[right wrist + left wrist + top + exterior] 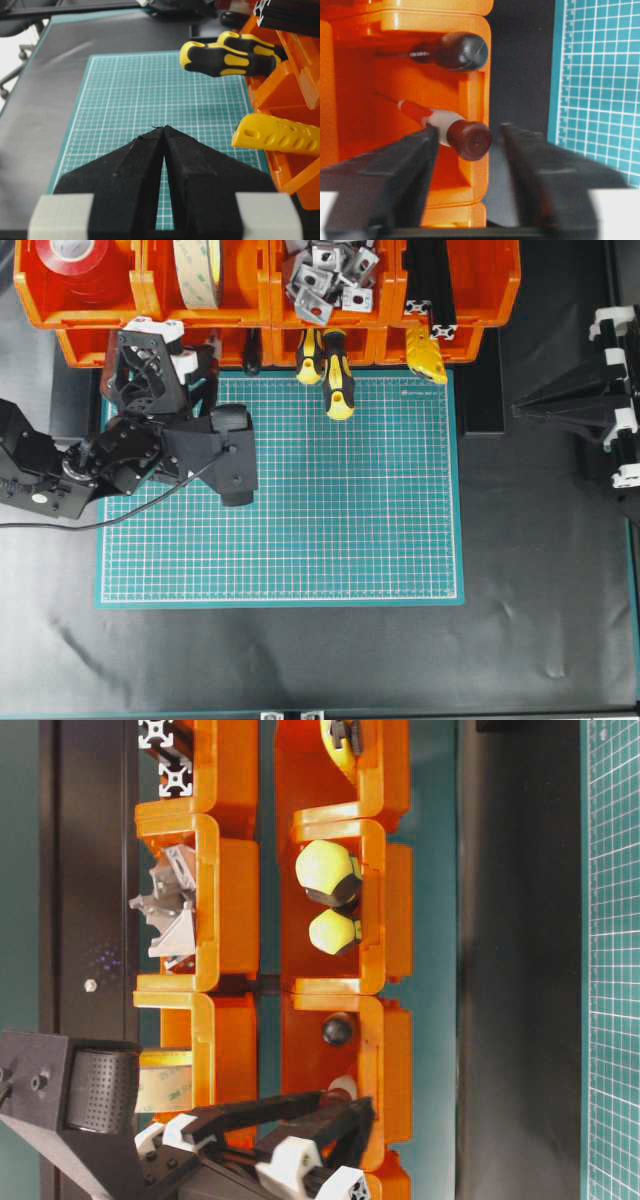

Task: Pick red screwdriver from container rack with left arm.
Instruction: 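Close the left gripper on the red screwdriver handle, then pull the screwdriver out of the rack toward the mat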

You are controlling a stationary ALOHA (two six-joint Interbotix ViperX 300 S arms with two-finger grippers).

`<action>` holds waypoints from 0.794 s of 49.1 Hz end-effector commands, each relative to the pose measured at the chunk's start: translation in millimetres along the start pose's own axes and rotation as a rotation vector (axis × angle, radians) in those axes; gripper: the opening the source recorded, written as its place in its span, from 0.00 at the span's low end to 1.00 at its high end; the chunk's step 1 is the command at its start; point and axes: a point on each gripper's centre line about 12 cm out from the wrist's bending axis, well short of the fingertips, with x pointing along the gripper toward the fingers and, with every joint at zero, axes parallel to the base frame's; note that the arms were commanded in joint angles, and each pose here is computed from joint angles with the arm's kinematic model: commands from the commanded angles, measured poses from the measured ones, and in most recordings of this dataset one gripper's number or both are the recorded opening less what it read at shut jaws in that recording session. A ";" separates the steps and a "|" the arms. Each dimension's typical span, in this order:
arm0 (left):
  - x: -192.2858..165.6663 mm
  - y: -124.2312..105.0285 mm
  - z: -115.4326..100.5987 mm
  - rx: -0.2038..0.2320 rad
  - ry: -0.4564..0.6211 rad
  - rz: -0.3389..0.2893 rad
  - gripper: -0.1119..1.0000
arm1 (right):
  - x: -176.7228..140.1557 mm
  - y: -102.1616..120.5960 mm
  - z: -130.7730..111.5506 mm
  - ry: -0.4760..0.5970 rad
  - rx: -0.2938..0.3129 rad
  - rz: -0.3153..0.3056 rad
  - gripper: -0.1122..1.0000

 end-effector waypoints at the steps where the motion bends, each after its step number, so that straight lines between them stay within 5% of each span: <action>1: -6.7 9.3 8.4 -0.032 -0.031 0.002 0.43 | 0.1 0.3 5.0 -0.012 -0.002 0.001 0.11; 26: -39.8 13.4 29.3 -0.056 -0.069 0.024 0.36 | -1.1 0.3 5.4 -0.018 0.003 0.001 0.11; 39: -87.5 12.8 48.1 -0.009 -0.119 0.036 0.33 | -3.2 0.6 8.8 -0.035 0.009 0.003 0.11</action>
